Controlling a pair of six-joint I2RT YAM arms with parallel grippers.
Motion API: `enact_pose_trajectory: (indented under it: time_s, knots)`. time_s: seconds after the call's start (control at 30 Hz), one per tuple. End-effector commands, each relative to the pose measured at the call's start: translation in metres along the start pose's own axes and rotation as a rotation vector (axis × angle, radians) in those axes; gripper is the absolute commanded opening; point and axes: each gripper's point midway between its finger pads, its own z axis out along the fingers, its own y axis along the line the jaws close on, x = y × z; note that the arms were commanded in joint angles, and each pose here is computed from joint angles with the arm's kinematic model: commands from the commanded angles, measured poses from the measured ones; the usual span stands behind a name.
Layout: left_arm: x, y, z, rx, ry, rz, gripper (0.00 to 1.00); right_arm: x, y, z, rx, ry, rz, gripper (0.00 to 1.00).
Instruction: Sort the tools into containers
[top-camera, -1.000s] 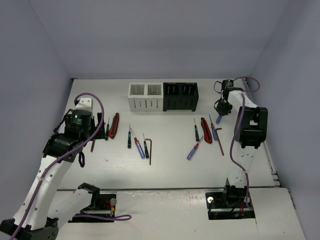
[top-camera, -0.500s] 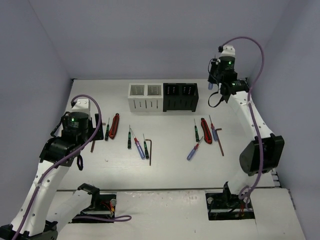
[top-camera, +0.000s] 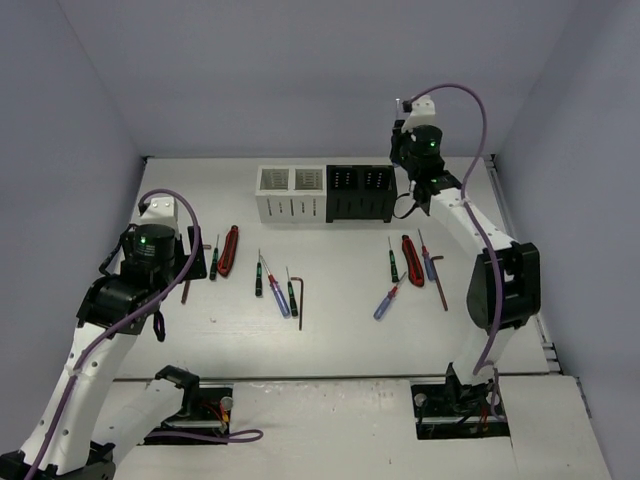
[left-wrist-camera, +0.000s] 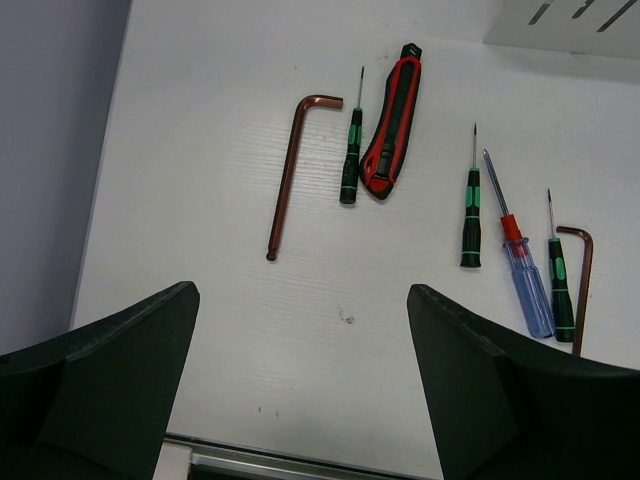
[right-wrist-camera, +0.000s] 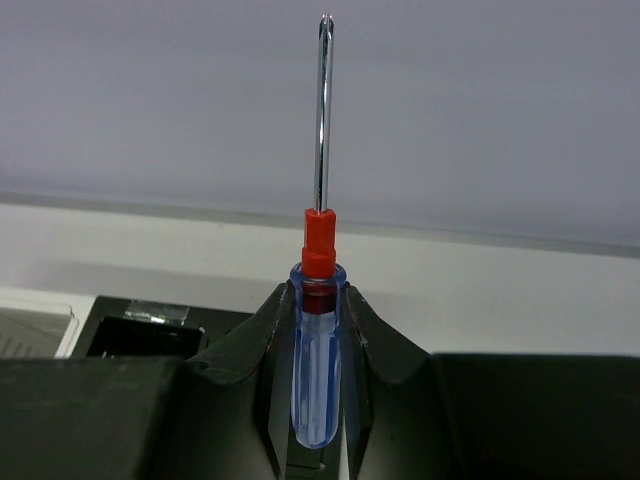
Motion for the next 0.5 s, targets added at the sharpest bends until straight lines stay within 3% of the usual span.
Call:
enact_pose_trajectory:
  time_s: [0.0,0.47]
  knots:
    - [-0.022,0.0,-0.01,0.006,-0.08,-0.065,0.82,-0.056,0.021,0.004,-0.026,-0.226,0.003,0.0]
    - [-0.017,0.006,-0.027,0.042,-0.138,-0.076,0.82,0.025,0.042,0.034,-0.049,-0.165,0.021,0.0]
